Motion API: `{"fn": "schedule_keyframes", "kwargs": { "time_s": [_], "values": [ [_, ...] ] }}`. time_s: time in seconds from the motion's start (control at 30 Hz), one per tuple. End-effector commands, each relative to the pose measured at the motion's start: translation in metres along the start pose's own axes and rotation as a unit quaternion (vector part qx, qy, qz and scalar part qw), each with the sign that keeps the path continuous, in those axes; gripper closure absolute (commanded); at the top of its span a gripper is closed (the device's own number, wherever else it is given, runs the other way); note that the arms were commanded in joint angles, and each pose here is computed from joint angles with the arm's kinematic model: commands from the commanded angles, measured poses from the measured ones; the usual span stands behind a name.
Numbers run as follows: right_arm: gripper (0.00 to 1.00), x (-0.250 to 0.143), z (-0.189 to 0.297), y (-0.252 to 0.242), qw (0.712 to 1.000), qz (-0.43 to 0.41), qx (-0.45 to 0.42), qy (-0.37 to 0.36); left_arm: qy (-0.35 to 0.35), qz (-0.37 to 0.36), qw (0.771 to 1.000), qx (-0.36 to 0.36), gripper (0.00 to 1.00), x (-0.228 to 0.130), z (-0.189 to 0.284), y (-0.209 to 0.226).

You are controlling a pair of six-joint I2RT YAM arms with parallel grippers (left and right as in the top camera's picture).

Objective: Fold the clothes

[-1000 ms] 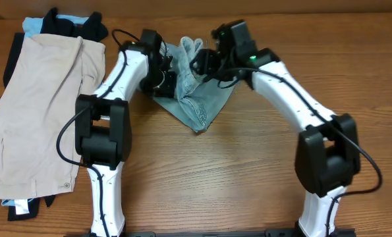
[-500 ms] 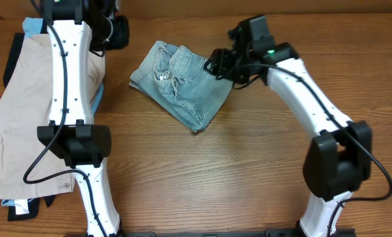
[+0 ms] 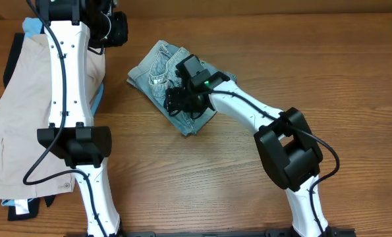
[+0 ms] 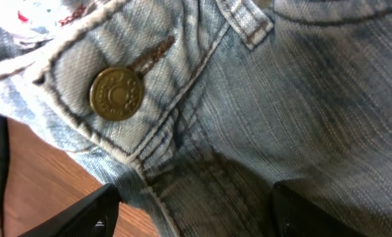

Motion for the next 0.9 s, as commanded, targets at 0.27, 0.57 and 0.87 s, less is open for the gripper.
{"fn": "schedule_keyframes", "kwargs": {
  "time_s": [0.27,0.57,0.87],
  "values": [
    [0.18,0.001,0.017,-0.087,0.986,-0.137,-0.081,0.051,-0.013,-0.015,1.0,0.015,0.96,-0.001,0.009,-0.001],
    [0.13,-0.021,0.087,-0.227,0.94,-0.263,-0.198,0.083,-0.01,-0.014,1.0,0.013,0.96,-0.002,0.009,-0.004],
    [0.12,-0.037,0.157,-0.333,0.923,-0.357,-0.141,0.021,-0.008,-0.025,1.0,0.009,0.96,-0.006,0.006,-0.015]
  ]
}}
Point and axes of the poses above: each gripper's point midway between its finger pads, its own z axis back along the fingers, its own y axis along the line the jaws close on, x = y × z, the point moved 6 cm from there along z, back along the fingers, and after that the axes turned 13 degrees about z, right-handed, at the moved point
